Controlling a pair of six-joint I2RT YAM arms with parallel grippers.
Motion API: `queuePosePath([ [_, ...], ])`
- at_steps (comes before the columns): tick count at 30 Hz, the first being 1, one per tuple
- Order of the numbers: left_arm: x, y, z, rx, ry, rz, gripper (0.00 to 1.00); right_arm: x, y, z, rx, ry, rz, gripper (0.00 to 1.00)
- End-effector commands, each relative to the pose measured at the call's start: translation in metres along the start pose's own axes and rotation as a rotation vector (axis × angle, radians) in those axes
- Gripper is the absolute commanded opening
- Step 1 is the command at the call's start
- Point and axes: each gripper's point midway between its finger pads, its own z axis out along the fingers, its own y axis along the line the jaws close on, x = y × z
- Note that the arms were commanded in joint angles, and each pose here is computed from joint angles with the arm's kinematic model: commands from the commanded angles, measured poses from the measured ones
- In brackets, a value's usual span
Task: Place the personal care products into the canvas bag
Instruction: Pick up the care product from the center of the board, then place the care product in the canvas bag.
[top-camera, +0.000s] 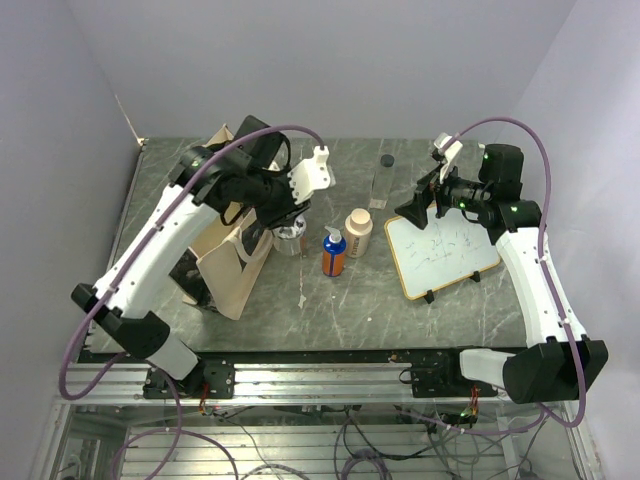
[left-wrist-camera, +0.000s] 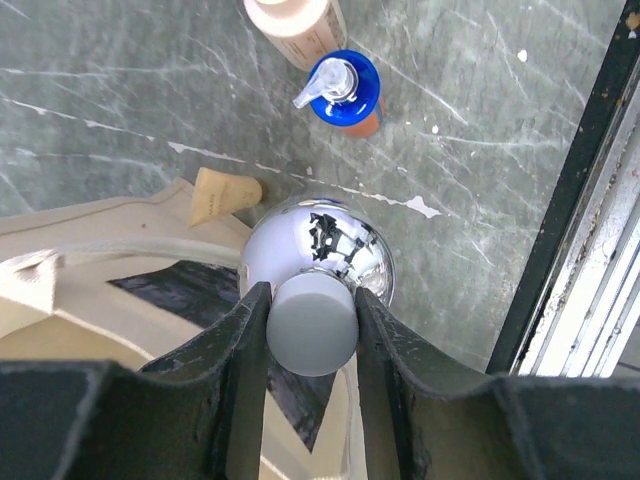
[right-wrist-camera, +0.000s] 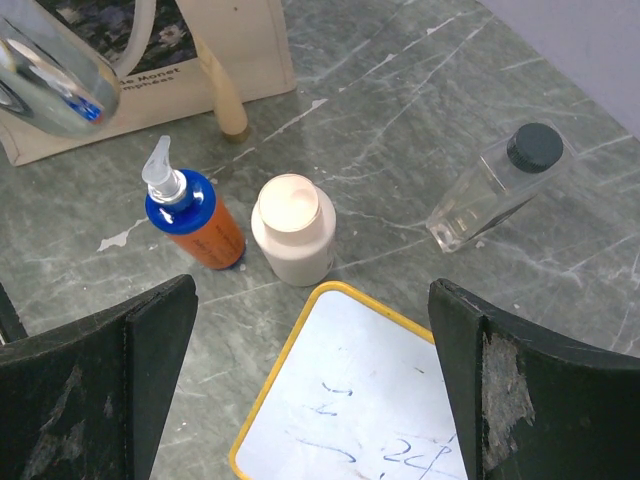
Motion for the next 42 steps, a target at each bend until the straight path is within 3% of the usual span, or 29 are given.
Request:
queuePosePath([
  [1,-0.053,0.005,-0.057,-0.114,-0.247,0.063,0.07,-0.007,-0.007,-0.002,0.016,-0.017,-0.022,1.00],
  [12,-0.097,0.015,-0.138,-0.240,-0.492,0.009,0.07,-0.005,-0.008,-0.003,0.020,-0.017,-0.011,1.00],
  [22,-0.099,0.062,-0.224,-0.444,-0.705,-0.202,0.07,-0.005,-0.008,-0.004,0.021,-0.023,-0.010,1.00],
  [30,-0.058,0.111,-0.235,-0.653,-0.655,-0.385,0.07,-0.006,-0.007,-0.003,0.012,-0.029,-0.007,1.00],
  [42,0.000,0.150,-0.175,-0.742,-0.481,-0.483,0.07,-0.006,-0.003,-0.006,0.013,-0.033,-0.013,1.00],
])
